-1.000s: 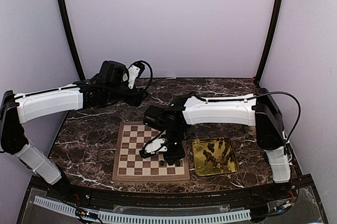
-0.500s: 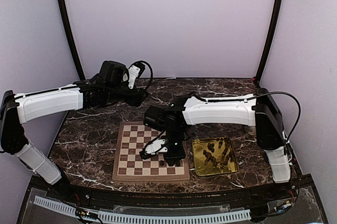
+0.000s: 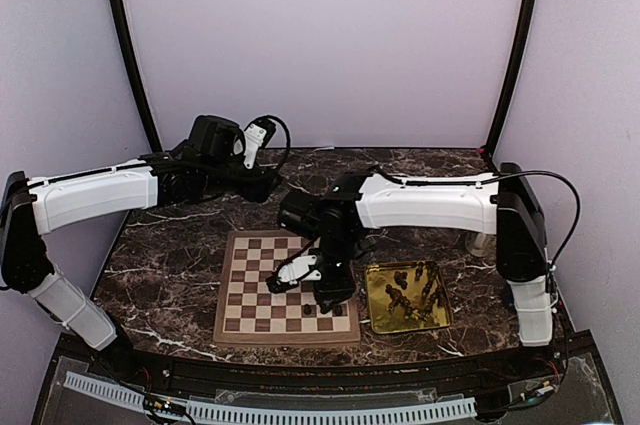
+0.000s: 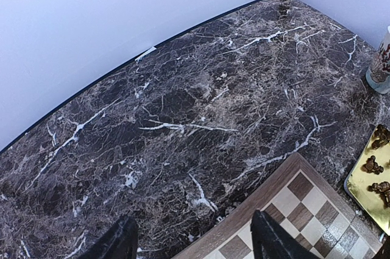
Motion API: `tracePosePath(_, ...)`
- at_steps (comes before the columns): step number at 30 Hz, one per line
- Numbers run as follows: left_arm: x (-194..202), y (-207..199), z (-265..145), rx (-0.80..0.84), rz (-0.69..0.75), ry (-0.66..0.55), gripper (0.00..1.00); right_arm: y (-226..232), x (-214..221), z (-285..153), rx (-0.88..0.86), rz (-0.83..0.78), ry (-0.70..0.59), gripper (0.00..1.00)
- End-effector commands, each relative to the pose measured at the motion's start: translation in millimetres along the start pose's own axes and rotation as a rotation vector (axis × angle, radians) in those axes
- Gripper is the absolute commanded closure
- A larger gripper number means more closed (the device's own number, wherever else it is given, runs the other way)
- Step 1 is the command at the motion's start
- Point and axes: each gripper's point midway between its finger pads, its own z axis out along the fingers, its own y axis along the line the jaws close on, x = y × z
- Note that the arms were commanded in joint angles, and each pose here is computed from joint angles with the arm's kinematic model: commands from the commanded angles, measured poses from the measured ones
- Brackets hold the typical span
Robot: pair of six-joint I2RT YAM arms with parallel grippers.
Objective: Set up the chess pieces on the board
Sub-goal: Adjust the pawn at g7, then pick up the rook from the storage box.
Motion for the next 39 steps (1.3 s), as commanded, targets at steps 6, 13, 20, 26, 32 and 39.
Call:
tracePosePath(6,1.2,1.0,-0.4,0.002,0.002,0.0,0.34,-37.8,46.7,-85.7,0.096,0.159,-0.205,0.55)
tracePosePath(13,4.5,-1.5,3.5,0.015,0.001,0.012,0.34,-65.8,154.0,-78.6,0.161,0.444,-0.148,0.61)
tracePosePath(20,8.1,-4.6,8.3,0.029,-0.002,0.028,0.34,-45.5,214.6,-61.0,0.169,0.573,-0.082,0.63)
tracePosePath(26,9.4,-6.0,9.7,0.036,-0.005,0.033,0.34,-50.6,227.1,-56.5,0.188,0.619,-0.076,0.64)
tracePosePath(32,8.9,-6.2,9.0,0.038,-0.006,0.033,0.34,-60.3,228.1,-47.5,0.191,0.636,-0.065,0.64)
tracePosePath(39,7.3,-5.5,7.3,0.036,-0.004,0.028,0.34,-66.1,230.3,-32.6,0.163,0.657,-0.033,0.66)
